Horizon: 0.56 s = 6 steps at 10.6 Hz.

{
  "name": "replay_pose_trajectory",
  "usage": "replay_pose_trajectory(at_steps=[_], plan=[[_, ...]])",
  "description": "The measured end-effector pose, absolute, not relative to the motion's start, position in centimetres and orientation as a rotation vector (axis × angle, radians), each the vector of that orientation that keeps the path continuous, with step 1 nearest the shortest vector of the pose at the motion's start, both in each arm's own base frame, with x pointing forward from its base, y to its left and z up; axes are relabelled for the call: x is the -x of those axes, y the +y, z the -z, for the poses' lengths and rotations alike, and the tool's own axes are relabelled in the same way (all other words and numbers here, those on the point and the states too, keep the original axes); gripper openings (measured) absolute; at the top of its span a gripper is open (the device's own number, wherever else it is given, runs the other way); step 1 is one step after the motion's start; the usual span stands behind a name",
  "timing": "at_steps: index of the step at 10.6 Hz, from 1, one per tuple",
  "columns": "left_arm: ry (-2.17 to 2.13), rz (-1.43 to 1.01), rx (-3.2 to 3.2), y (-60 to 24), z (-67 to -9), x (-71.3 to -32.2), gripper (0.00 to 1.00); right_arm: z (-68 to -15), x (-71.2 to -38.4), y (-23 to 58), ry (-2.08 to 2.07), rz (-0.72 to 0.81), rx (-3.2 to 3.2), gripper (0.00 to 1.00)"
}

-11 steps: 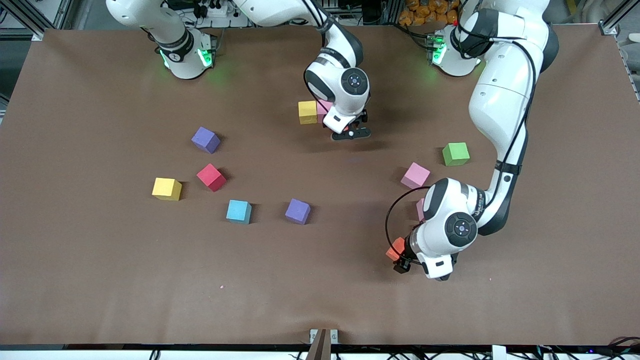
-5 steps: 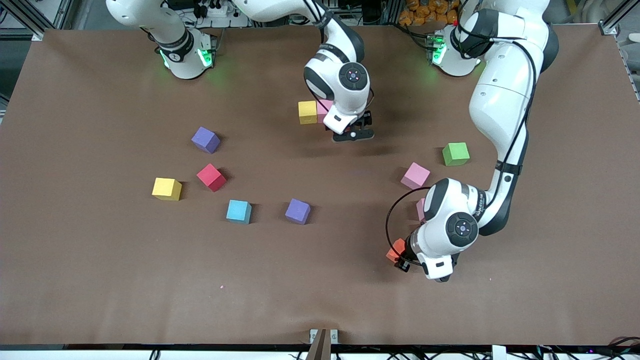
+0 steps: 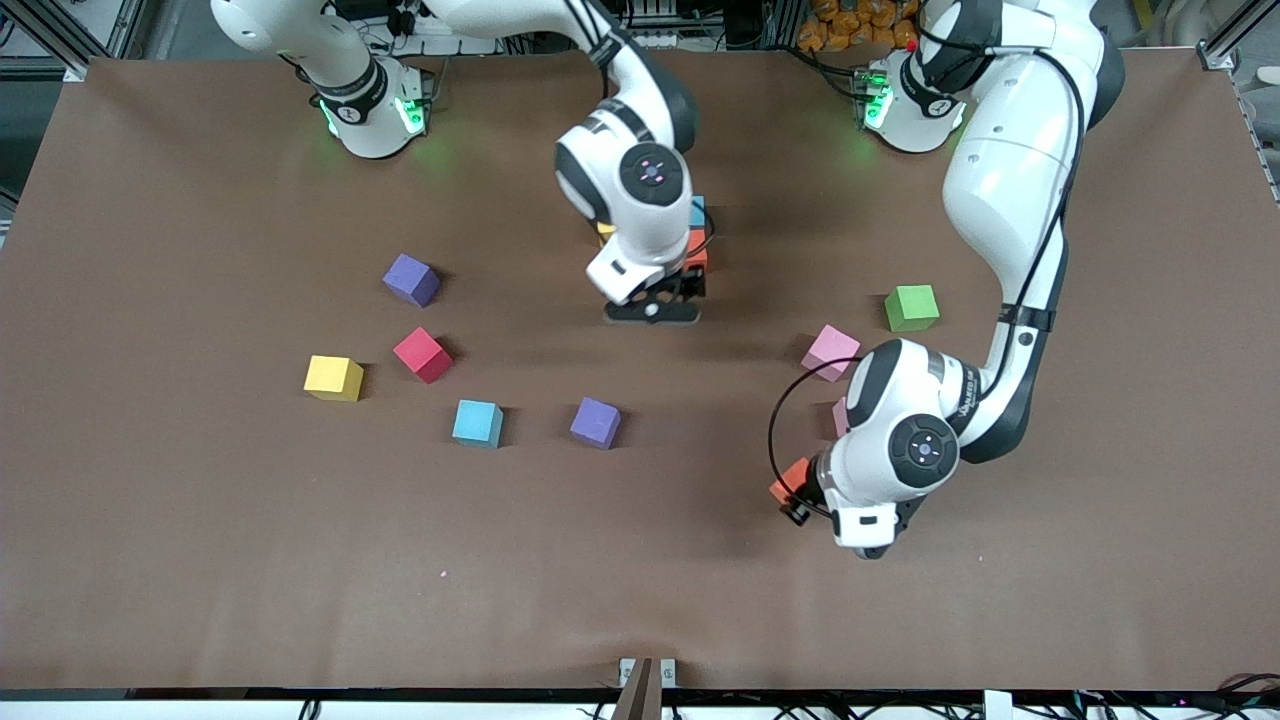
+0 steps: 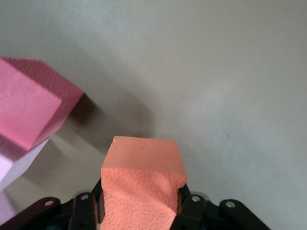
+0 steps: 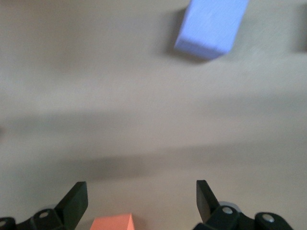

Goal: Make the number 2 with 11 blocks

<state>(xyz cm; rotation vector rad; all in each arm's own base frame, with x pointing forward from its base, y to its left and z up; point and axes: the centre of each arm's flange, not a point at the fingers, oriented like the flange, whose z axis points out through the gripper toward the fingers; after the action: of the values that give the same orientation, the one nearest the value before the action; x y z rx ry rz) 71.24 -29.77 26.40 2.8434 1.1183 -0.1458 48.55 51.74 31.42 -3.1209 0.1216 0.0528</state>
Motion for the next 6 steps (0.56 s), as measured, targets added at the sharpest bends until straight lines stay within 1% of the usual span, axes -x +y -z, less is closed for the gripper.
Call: replay_pose_trajectory(at_steps=[2, 3, 4, 6], plan=[[1.055, 0.18, -2.89, -31.8, -26.6, -69.2, 0.56, -31.2, -53.8, 46.3, 0.129, -0.051, 3.118, 1.0], [1.019, 0.211, -2.91, -32.8, -26.4, -67.9, 0.56, -30.7, -55.9, 43.7, 0.128, -0.057, 3.122, 1.0], [0.98, 0.237, -2.924, -34.0, -26.3, -66.3, 0.56, -29.9, -56.9, 42.5, 0.13, -0.057, 3.126, 1.0], [0.9, 0.227, -2.939, -36.0, -26.1, -62.0, 0.56, -29.0, -57.9, 42.1, 0.144, -0.034, 3.126, 1.0]])
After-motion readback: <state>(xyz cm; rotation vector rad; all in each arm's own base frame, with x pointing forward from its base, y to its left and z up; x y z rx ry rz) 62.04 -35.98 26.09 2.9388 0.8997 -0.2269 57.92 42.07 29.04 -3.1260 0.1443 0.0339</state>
